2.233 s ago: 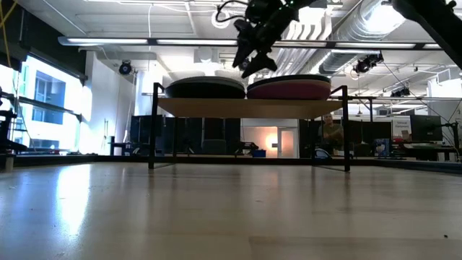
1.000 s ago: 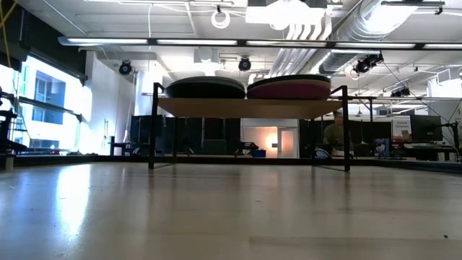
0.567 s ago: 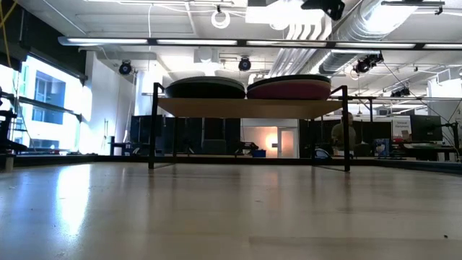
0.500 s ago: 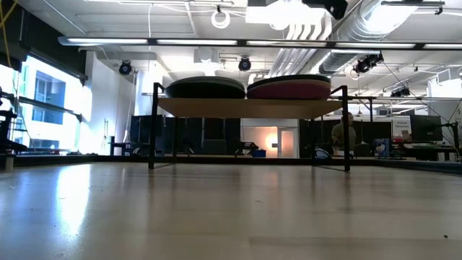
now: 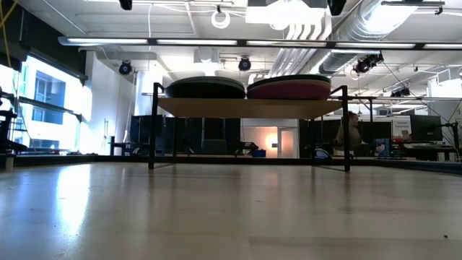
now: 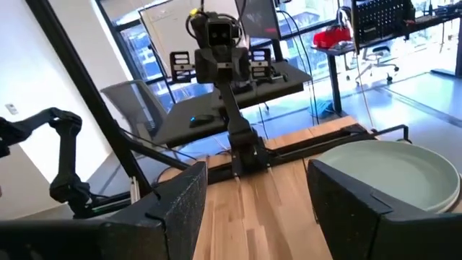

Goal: Place and stack plates onto a shelf
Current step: Return to Home Position

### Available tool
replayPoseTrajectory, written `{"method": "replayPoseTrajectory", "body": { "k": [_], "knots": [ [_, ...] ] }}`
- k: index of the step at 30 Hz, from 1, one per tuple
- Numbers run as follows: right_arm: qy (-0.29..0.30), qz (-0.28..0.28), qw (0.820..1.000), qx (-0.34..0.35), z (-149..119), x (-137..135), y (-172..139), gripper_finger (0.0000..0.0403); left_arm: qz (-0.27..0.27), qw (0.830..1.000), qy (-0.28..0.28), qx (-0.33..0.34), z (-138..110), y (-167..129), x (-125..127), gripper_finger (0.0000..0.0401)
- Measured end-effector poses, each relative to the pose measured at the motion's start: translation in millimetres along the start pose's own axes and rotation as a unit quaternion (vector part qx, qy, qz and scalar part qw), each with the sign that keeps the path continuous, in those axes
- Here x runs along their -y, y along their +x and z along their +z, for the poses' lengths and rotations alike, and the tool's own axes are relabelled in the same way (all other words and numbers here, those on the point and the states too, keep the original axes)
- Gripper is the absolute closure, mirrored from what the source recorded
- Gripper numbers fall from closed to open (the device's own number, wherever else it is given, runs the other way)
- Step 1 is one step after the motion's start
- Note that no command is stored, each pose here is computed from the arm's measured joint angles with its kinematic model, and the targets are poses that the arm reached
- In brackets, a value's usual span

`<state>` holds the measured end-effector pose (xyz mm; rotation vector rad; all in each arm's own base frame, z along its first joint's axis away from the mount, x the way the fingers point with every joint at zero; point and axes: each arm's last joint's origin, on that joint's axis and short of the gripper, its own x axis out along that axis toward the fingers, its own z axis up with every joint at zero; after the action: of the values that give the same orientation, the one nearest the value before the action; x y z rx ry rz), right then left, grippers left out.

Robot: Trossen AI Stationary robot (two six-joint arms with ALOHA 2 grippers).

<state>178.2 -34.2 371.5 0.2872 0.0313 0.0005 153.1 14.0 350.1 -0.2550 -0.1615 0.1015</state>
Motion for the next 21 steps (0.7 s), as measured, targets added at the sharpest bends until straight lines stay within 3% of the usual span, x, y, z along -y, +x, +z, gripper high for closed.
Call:
{"method": "replayPoseTrajectory", "body": {
  "k": [6,12,21],
  "knots": [
    [0.003,-0.005,1.000,-0.012,-3.4,2.7,6.7,0.0181,-0.002,1.000,0.003,-0.005,-0.8,0.0,-0.1,0.0326],
    [0.009,-0.006,1.000,-0.017,-4.8,3.7,9.3,0.0181,-0.005,1.000,0.009,0.001,0.4,-0.2,0.3,0.0393],
    [0.008,-0.005,1.000,-0.016,-4.2,3.4,8.7,0.0181,-0.009,1.000,0.010,0.016,3.4,-0.1,1.1,0.0401]
  ]
}}
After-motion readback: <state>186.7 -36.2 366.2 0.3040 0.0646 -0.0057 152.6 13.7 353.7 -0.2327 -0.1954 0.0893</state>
